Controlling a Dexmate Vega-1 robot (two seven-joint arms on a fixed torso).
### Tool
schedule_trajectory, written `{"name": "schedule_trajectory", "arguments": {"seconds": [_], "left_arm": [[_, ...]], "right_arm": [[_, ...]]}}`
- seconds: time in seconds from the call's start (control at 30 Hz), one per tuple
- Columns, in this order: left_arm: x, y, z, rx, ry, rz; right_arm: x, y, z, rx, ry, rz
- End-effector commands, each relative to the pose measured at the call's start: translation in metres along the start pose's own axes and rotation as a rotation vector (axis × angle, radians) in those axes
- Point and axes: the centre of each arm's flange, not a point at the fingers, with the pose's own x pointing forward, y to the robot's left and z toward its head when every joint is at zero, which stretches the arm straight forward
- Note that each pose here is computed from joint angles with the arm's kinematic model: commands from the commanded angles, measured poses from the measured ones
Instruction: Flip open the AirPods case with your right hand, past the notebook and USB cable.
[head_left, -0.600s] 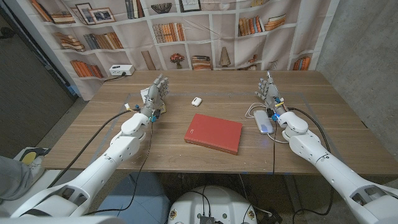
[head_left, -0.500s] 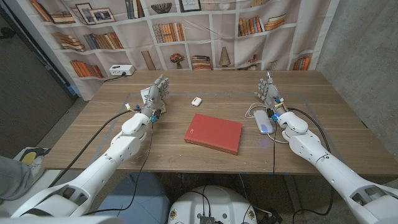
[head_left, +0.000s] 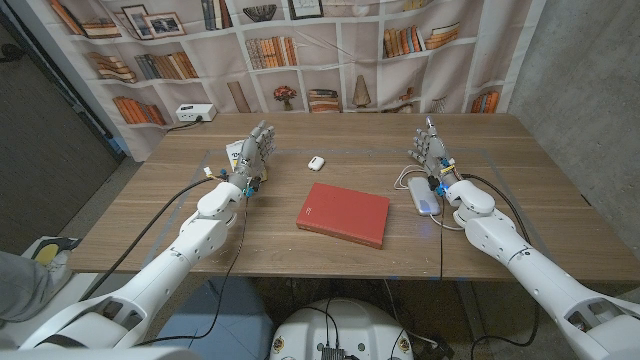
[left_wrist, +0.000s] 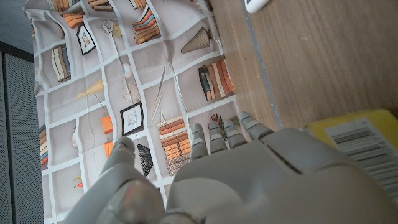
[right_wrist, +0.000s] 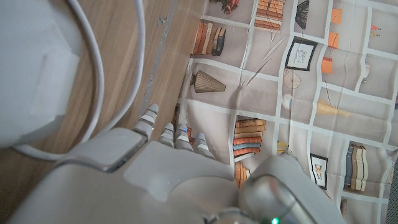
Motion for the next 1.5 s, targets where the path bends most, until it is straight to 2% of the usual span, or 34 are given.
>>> {"name": "schedule_trajectory", "arguments": {"seconds": [0.03, 0.2, 0.33, 0.5, 0.73, 0.9, 1.0, 1.2, 1.5], "left_arm": [[-0.002, -0.003, 0.003, -0.015, -0.009, -0.008], [-0.002, -0.008, 0.003, -0.003, -0.005, -0.016], [0.001, -0.011, 0.004, -0.005, -0.014, -0.011], [0.003, -0.016, 0.008, 0.004, -0.022, -0.01], [0.004, -0.023, 0.004, -0.01, -0.019, 0.005], [0.005, -0.024, 0.002, -0.003, -0.012, 0.005], [0.007, -0.023, 0.002, 0.082, 0.007, 0.02], [0.009, -0.029, -0.003, -0.017, -0.031, 0.018], [0.01, -0.032, -0.003, -0.008, -0.016, 0.014]], "right_arm": [[-0.002, 0.008, 0.011, -0.056, -0.031, 0.008], [-0.006, 0.017, 0.018, -0.079, -0.06, 0.021], [-0.004, 0.017, 0.027, -0.087, -0.072, 0.036], [0.0, 0.012, 0.031, -0.11, -0.059, 0.036], [0.003, 0.004, 0.032, -0.149, -0.035, 0.028], [0.004, 0.005, 0.033, -0.185, -0.021, 0.023], [0.004, 0.006, 0.035, -0.22, -0.007, 0.029], [0.006, 0.004, 0.038, -0.252, 0.002, 0.02], [0.005, 0.004, 0.042, -0.297, 0.0, 0.066]]}}
